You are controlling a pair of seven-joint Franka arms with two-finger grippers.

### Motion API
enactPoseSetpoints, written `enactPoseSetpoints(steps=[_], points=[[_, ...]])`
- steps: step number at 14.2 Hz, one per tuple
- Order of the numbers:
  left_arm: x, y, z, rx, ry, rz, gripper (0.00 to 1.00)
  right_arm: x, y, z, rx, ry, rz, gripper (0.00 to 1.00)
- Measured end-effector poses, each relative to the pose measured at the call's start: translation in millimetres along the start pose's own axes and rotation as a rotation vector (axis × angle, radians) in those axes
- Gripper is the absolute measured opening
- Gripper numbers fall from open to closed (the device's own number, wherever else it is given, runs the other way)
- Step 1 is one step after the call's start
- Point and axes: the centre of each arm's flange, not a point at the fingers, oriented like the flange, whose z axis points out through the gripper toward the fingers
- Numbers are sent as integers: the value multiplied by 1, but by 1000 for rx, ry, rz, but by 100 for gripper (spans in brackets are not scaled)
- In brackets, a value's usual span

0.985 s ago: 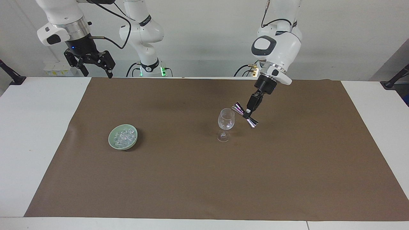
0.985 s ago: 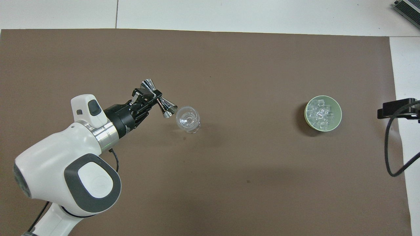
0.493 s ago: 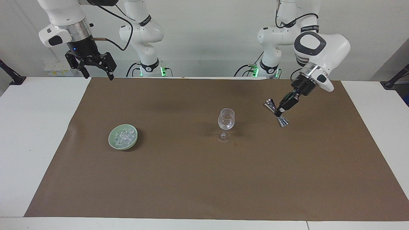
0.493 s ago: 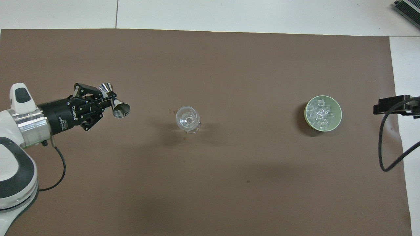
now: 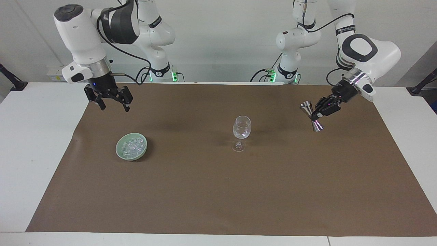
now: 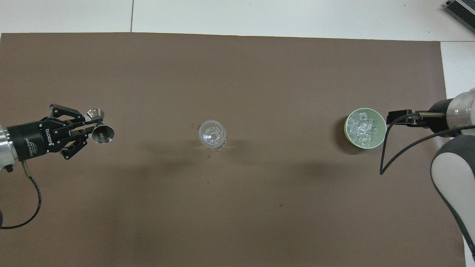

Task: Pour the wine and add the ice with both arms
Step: 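Lower the jigger with the left gripper while the right gripper grasps the bowl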

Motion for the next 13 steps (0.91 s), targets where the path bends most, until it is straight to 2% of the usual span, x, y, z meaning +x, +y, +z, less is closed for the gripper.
enactPoseSetpoints(steps=[5,7,9,13], points=[[20,-13,-10,0,-44,-68,21,11,-3,74,-12,0,-2,100],[27,-20,-9,-2,-84,-107,21,13,-3,108,-18,-1,-4,100],[45,-35,-8,-1,-152,-176,21,12,-2,140,-25,-14,-2,99],[105,-83,-7,-6,-353,-357,21,11,-1,169,-33,-41,-2,93]])
